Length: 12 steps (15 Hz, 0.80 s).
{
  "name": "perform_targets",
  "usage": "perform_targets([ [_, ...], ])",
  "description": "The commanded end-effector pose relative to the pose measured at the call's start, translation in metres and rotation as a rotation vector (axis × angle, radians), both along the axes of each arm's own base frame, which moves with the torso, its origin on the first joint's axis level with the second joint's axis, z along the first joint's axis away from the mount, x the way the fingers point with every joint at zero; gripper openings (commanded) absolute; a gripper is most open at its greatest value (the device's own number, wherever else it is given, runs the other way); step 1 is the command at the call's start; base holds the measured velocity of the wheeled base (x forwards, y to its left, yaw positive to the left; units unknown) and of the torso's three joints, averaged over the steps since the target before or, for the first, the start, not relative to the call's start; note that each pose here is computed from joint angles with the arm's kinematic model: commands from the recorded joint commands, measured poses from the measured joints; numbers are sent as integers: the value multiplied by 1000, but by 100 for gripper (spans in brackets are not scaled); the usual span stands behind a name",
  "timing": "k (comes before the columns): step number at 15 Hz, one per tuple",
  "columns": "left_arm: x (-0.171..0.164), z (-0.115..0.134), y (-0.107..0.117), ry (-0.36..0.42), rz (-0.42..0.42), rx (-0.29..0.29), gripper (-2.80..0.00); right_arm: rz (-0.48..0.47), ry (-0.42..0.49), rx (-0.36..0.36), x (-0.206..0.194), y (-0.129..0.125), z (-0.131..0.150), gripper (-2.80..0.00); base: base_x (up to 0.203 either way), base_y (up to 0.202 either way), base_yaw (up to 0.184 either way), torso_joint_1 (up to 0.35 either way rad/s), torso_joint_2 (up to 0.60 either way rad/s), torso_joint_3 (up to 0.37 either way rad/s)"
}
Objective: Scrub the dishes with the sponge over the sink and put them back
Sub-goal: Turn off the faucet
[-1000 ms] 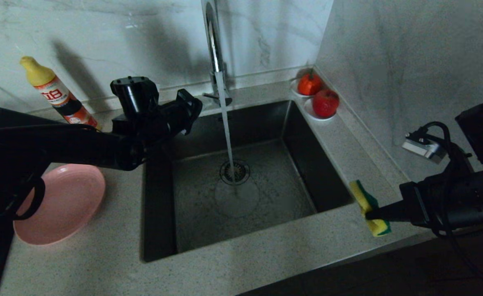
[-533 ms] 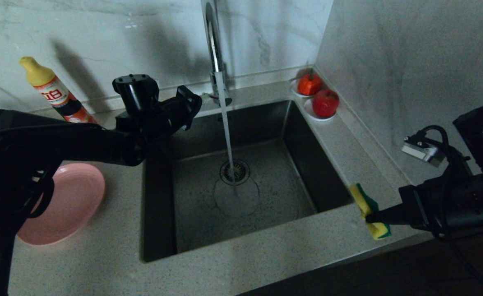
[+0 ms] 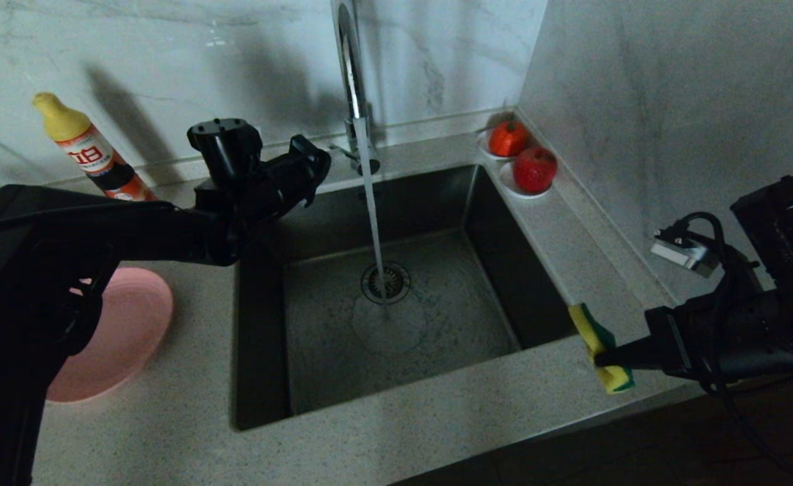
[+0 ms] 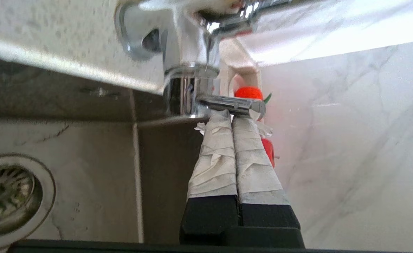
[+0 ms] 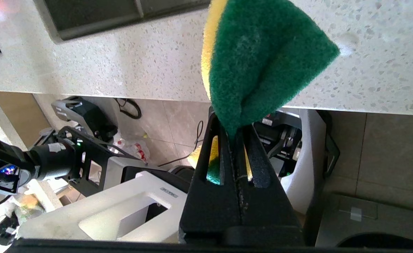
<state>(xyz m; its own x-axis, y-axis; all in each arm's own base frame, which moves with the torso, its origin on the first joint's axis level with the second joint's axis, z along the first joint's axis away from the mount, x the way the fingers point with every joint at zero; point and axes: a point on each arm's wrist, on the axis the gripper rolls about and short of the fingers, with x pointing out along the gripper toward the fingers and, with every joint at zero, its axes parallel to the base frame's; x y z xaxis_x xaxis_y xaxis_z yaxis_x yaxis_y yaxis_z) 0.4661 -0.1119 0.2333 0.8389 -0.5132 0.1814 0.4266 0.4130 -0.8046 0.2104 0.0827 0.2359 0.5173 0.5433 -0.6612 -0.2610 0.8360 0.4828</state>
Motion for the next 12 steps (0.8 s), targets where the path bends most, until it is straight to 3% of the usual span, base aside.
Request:
perform_targets([
  [1,2,1,1,-2,-1,-9,-280,-1,10,-1,1,0,-2,-280,0,0,0,0,0,0],
  [12,17,8,16,-16,35,-12,-280,0,13,-4,2,1,-3,-280,0,0,0,0,0,0],
])
